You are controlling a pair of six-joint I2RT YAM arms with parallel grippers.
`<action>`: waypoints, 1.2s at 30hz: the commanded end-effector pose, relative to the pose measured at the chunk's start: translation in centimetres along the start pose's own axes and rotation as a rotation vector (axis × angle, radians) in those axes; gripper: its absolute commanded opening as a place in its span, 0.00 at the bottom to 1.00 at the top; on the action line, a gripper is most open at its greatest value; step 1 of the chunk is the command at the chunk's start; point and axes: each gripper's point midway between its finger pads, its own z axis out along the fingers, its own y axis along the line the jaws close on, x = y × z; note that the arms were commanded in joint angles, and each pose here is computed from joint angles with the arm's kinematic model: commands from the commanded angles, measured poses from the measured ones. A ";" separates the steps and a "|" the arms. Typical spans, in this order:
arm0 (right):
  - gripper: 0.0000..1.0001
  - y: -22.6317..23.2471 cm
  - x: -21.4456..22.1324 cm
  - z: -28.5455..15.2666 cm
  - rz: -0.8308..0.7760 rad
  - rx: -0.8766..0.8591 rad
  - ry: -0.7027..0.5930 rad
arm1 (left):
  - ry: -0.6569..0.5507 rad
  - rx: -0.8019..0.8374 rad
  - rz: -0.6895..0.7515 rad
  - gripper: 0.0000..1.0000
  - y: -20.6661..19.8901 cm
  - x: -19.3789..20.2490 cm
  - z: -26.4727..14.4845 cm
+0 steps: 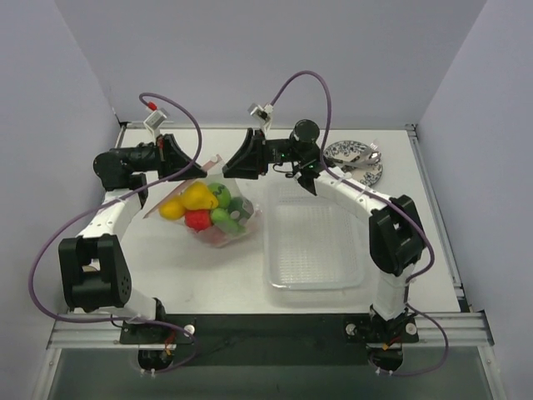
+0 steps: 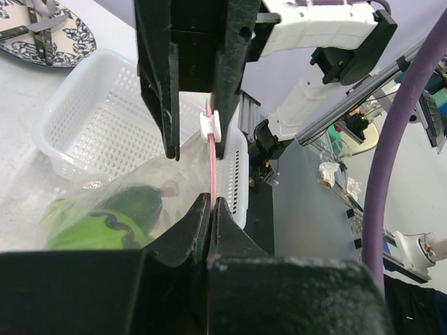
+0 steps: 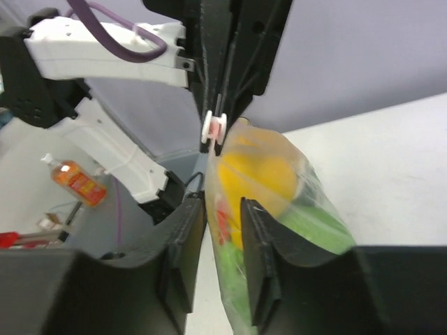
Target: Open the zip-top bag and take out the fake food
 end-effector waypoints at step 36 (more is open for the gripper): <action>0.40 1.4 -2.8 1.7 -0.259 0.071 0.025 | 0.130 -0.004 0.391 0.00 -2.3 1.8 -0.6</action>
